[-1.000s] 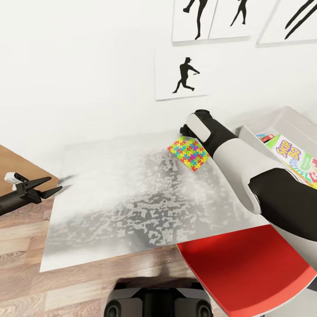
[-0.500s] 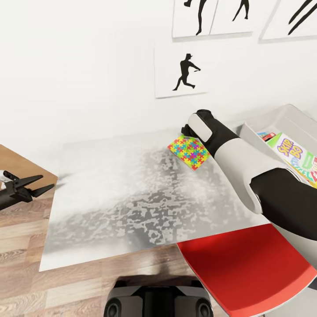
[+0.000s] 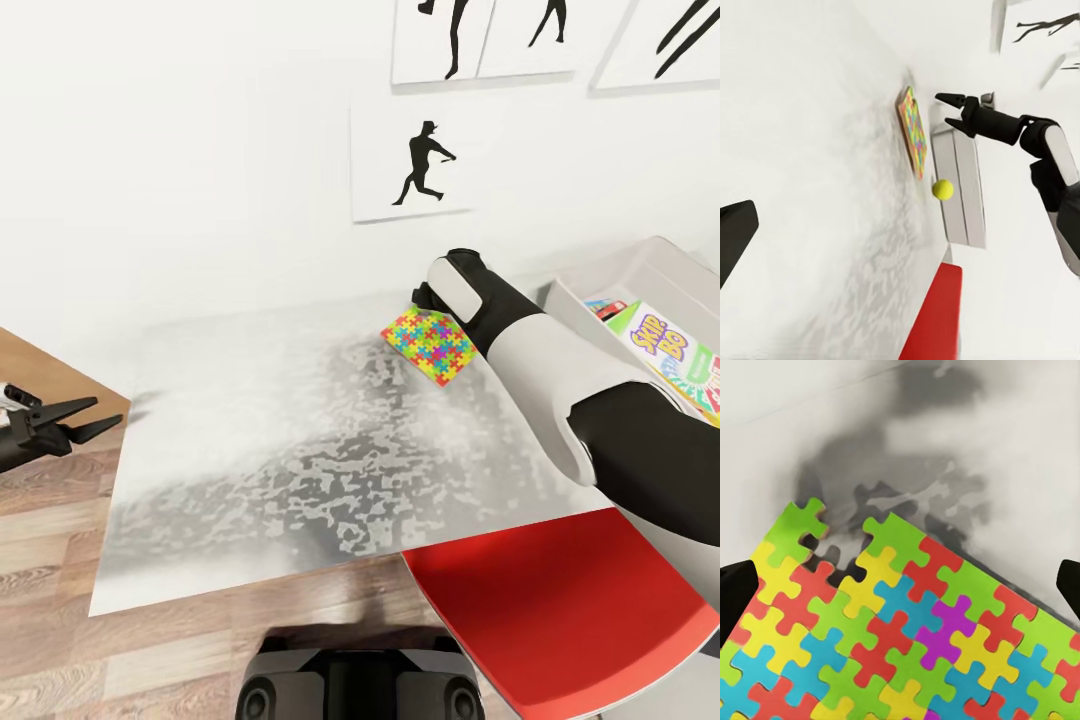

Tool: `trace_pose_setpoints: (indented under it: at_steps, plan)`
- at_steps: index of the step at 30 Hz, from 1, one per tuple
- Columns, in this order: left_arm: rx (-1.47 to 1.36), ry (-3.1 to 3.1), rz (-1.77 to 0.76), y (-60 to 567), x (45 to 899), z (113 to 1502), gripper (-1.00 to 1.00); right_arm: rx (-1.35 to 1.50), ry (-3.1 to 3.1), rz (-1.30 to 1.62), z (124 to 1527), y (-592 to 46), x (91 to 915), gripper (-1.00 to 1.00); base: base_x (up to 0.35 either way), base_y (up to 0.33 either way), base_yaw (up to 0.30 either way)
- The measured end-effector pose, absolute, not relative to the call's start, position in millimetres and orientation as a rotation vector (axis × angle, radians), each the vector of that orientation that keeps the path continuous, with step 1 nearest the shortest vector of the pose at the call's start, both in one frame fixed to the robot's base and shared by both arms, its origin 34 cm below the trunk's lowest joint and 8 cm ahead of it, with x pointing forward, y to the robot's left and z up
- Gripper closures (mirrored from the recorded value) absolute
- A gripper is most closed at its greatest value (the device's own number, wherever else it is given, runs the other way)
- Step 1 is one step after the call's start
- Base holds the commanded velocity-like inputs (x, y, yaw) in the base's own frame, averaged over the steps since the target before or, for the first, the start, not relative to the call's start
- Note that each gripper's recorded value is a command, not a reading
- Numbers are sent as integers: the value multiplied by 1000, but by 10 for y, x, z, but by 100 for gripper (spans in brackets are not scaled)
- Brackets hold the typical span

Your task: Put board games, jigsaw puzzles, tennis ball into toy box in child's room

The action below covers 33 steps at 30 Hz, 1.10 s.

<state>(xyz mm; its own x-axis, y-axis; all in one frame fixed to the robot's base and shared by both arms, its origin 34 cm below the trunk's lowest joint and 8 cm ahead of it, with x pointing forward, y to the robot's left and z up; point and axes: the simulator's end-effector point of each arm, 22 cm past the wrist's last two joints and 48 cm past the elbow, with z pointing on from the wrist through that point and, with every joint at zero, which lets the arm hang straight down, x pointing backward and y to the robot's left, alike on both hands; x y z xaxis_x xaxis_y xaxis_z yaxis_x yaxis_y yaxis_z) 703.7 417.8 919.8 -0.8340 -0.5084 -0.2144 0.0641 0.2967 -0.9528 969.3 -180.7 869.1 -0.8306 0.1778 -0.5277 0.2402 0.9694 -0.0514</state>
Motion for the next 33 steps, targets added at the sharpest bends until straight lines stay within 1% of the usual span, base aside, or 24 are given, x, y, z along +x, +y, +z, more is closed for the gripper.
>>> trace_pose_setpoints:
  at_steps: [16, 33]
  plan:
    - [-287, 2094, -1567, 4030, 7050, 9355, -100, 295, 2575, -156, 8672, -1803, 9692, -100, 0, 0, 0]
    - [-255, 2100, -1566, 3984, 7058, 9355, -100, 294, 2559, -136, 8687, -1751, 9750, -100, 0, 0, 0]
